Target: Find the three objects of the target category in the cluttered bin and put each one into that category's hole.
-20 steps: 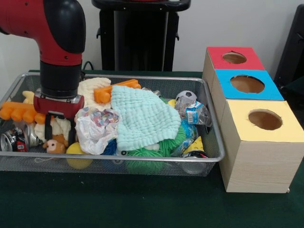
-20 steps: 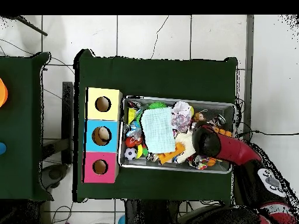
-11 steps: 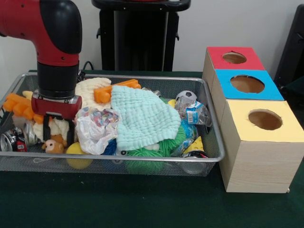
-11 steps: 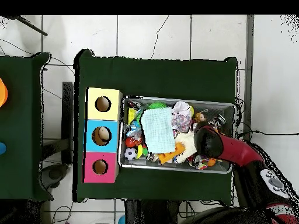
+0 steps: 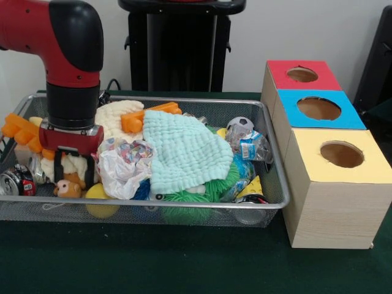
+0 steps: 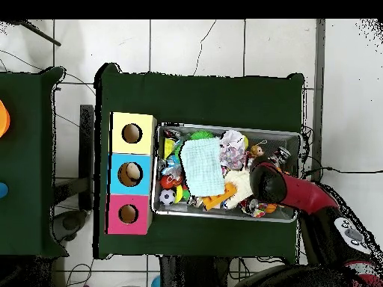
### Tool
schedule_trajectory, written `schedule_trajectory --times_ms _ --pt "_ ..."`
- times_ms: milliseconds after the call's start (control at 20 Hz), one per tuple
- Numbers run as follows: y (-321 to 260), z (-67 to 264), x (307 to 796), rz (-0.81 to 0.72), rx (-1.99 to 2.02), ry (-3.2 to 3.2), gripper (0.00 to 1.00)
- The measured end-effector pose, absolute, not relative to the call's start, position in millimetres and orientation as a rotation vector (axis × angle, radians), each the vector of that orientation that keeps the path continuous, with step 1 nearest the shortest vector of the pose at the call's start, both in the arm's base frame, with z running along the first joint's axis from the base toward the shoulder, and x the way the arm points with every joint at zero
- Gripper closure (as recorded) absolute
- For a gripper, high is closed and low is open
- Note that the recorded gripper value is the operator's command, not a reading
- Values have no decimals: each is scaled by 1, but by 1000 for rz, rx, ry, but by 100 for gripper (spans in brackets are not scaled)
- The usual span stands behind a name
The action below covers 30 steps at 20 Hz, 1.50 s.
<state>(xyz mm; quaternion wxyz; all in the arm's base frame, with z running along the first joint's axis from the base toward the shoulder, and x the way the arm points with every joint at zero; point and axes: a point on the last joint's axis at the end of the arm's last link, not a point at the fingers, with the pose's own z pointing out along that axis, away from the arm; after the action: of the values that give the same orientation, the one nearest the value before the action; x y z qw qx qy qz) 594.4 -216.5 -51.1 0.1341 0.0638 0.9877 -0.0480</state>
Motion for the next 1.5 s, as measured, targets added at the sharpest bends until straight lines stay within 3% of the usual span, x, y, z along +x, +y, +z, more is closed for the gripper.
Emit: schedule_trajectory --times_ms 450,500,1500 --pt "-216 -51 595 -139 185 2862 0" --pt "-217 -51 595 -139 185 2862 100" --pt "-217 -40 595 -147 181 2855 100"
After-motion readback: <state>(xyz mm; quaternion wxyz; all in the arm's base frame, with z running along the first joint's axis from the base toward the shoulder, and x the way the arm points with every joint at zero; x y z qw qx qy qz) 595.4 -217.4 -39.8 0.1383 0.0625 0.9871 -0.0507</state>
